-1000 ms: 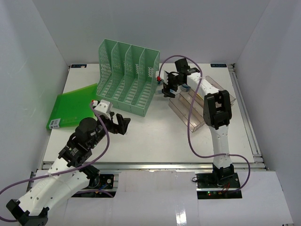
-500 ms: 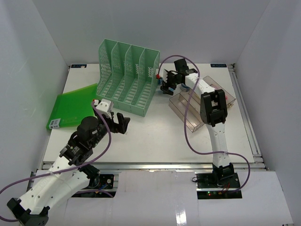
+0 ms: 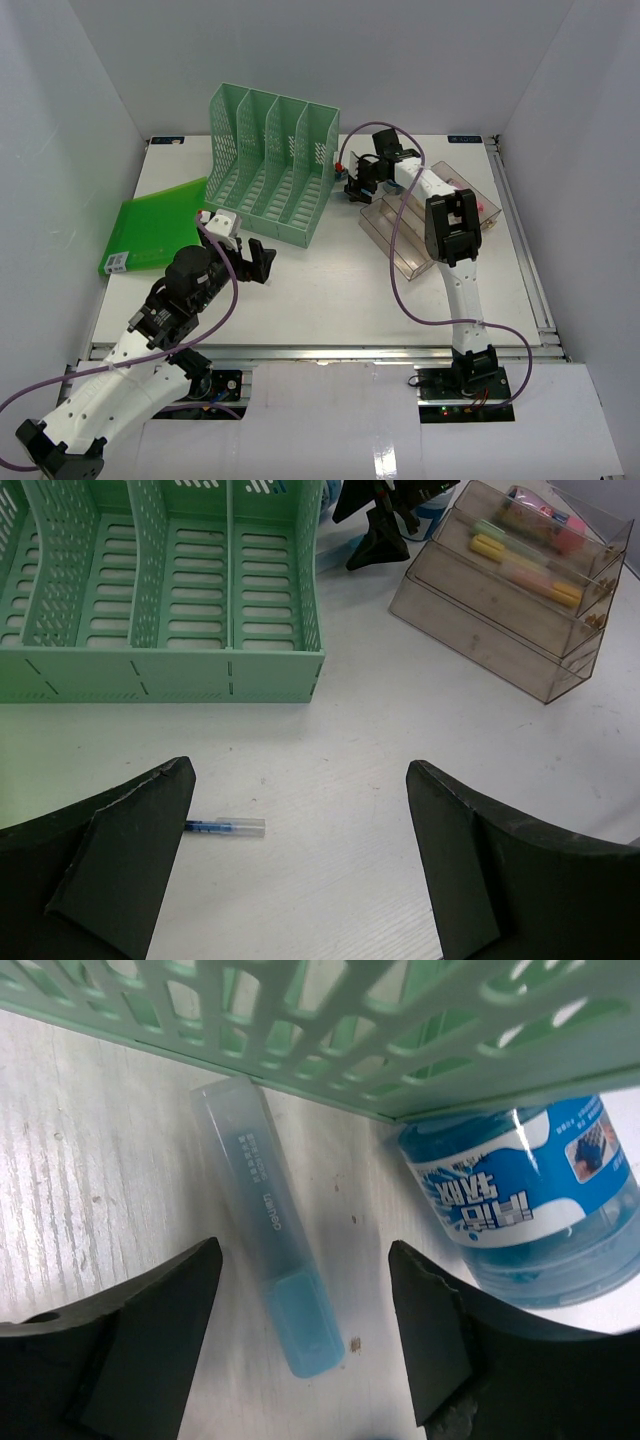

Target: Organize the desk

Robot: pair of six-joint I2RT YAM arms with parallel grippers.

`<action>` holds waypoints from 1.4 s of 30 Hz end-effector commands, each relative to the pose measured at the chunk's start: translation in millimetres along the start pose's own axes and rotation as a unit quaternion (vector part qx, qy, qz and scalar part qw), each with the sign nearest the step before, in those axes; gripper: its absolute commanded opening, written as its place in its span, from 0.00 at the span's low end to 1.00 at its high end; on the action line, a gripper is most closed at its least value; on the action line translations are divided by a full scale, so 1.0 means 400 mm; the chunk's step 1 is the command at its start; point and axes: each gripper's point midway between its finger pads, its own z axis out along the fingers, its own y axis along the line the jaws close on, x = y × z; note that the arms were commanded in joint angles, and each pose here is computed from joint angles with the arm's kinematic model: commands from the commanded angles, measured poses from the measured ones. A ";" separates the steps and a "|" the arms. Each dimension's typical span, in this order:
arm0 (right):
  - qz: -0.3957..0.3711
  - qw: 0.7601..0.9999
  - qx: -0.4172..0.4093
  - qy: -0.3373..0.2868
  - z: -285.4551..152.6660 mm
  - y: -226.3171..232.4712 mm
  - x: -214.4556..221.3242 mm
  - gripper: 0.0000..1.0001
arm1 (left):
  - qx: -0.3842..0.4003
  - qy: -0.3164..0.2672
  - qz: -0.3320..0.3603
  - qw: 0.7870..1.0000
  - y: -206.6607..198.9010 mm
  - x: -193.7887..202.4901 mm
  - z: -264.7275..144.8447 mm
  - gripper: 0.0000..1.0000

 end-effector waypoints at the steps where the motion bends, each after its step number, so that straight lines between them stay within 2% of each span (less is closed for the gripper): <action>1: -0.009 1.000 -0.015 -0.008 0.015 0.004 0.020 0.70 | -0.008 -0.004 0.002 1.000 0.008 -0.010 0.000 0.98; 12: -0.009 0.998 -0.059 -0.017 0.012 0.055 0.024 0.40 | -0.009 -0.006 -0.001 1.000 0.008 -0.012 -0.001 0.98; 19: -0.015 0.998 -0.054 -0.037 -0.018 0.039 -0.016 0.28 | -0.010 -0.008 -0.001 1.000 0.009 -0.014 -0.003 0.98; 27: -0.023 0.997 -0.045 -0.050 -0.048 0.024 -0.058 0.21 | -0.010 -0.010 -0.002 1.000 0.009 -0.015 -0.005 0.98; 42: -0.053 0.995 0.014 -0.079 -0.193 -0.051 -0.200 0.18 | -0.009 -0.013 -0.003 1.000 0.008 -0.019 -0.008 0.98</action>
